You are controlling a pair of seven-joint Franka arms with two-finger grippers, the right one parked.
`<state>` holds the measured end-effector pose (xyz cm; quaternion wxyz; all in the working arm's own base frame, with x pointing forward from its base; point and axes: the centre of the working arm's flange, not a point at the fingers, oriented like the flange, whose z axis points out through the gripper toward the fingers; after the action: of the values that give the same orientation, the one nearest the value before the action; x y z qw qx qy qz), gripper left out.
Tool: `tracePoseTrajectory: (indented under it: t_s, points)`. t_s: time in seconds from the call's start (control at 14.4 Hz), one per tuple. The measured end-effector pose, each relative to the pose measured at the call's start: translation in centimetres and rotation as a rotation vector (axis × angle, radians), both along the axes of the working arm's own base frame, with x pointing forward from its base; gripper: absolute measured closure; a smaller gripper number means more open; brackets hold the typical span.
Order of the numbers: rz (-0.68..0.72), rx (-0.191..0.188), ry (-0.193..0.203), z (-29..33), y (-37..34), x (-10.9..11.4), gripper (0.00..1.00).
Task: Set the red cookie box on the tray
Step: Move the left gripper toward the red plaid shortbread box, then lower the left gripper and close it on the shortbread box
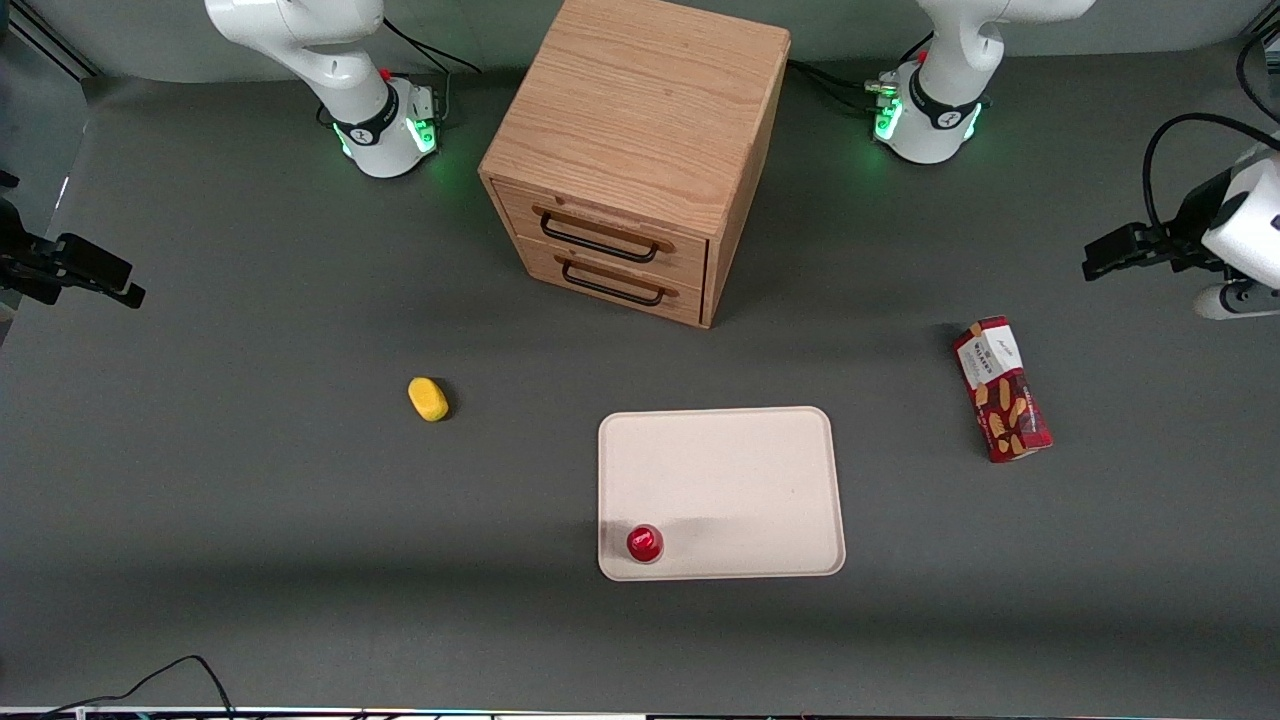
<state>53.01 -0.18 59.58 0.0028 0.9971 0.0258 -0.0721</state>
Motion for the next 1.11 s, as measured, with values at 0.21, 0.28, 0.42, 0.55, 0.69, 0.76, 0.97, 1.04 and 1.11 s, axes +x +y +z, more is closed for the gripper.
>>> tracePoseTrajectory:
  t_s: [0.21, 0.28, 0.42, 0.55, 0.69, 0.76, 0.97, 1.04, 1.11]
  points:
    - [-0.002, 0.000, 0.001, 0.4, 0.1, 0.1, 0.00]
    - [-0.003, 0.000, 0.006, 0.4, 0.1, 0.2, 0.00]
    - [-0.004, -0.001, 0.028, -0.4, 0.0, 0.5, 0.00]
    - [-0.003, -0.008, 0.057, -2.9, -0.1, 1.7, 0.00]
    - [0.001, -0.005, 0.047, -7.8, -0.3, 3.7, 0.00]
    - [0.005, -0.002, 0.025, -11.0, -0.2, 4.6, 0.00]
    - [0.029, 0.016, -0.030, -21.3, 0.9, 5.9, 0.00]
    - [0.039, 0.024, -0.048, -24.0, 1.6, 6.2, 0.00]
    - [0.047, 0.030, -0.068, -26.3, 2.1, 6.3, 0.00]
